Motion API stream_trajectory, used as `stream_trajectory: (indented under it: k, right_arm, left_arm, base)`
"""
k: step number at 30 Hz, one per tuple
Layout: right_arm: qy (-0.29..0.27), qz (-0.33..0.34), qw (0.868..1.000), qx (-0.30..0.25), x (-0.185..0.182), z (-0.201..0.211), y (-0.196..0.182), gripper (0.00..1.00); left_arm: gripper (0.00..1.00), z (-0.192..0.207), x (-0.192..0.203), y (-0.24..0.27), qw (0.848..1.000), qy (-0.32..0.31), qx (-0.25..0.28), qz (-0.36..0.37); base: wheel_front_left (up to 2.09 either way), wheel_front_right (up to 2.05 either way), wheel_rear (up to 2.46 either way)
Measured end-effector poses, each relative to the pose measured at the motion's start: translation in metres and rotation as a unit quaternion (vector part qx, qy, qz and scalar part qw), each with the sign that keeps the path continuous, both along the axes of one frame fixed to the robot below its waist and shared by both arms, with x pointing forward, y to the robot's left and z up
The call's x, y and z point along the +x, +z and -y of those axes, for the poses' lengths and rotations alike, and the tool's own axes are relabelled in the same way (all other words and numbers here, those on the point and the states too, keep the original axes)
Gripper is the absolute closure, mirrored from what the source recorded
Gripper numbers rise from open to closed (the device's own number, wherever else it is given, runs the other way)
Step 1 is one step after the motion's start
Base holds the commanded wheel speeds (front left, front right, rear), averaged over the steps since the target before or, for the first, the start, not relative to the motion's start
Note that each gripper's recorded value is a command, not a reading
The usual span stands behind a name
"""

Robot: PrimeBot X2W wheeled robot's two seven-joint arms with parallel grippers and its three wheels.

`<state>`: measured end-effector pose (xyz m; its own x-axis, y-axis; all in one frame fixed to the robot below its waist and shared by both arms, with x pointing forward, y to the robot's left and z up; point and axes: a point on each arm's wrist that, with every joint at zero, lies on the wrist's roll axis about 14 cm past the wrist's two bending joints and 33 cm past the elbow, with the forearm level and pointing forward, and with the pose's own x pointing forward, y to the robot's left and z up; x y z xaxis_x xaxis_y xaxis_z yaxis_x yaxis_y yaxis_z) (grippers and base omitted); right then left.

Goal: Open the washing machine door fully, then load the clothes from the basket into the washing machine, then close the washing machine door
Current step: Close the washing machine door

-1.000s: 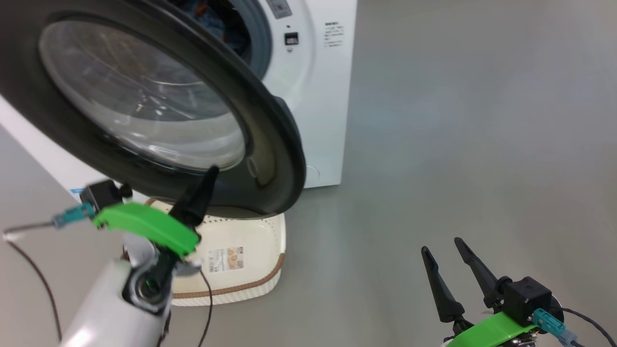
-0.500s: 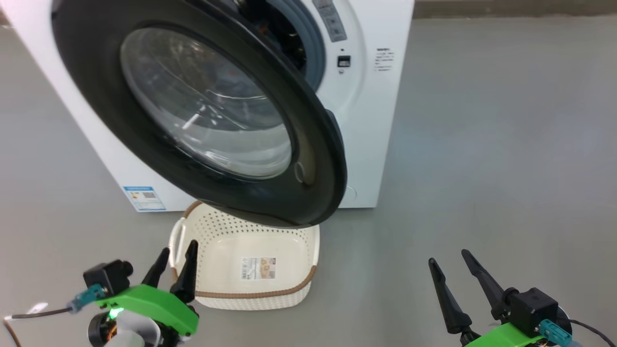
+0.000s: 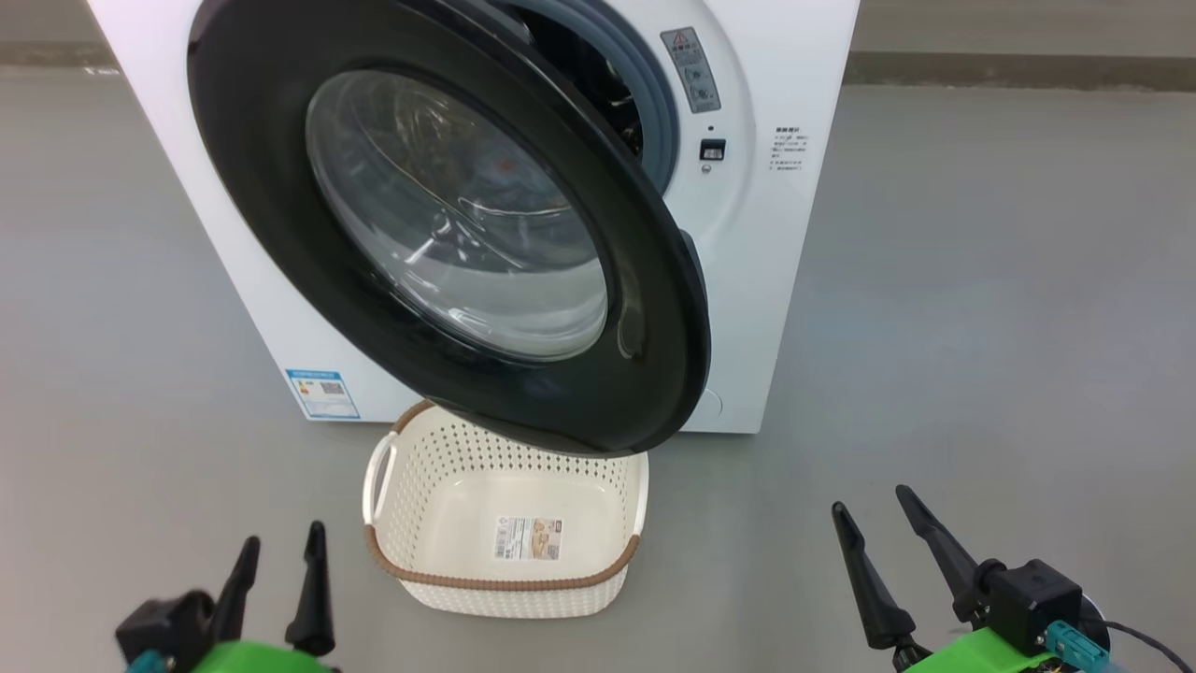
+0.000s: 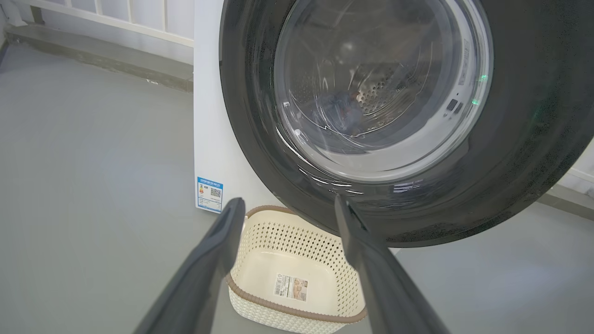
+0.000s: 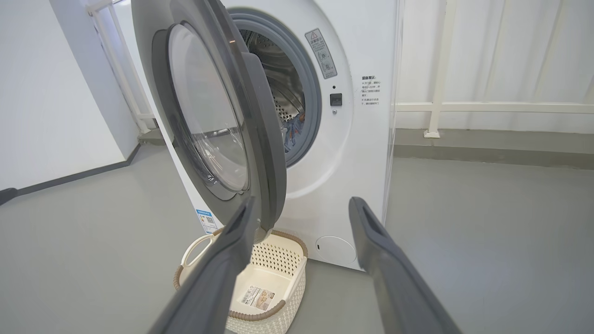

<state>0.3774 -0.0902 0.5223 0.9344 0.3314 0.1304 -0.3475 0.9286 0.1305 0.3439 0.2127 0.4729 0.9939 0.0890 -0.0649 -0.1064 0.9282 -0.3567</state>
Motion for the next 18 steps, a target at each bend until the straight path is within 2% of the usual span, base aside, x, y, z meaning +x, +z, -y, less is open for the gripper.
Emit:
stream_trajectory:
  k: [8, 18]
  right_arm:
    - [0.0, -0.001, 1.0, -0.002, -0.013, 0.001, -0.001, 0.0]
    - [-0.011, 0.0, 1.0, -0.001, -0.011, 0.008, 0.0, 0.0]
  left_arm:
    - [0.0, 0.002, -0.029, 0.004, 0.998, 0.003, 0.057, 0.015]
    - [0.0, -0.006, -0.044, 0.0, 0.998, 0.017, 0.061, 0.014]
  base:
    - [0.0, 0.0, 0.0]
    - [0.0, 0.0, 0.0]
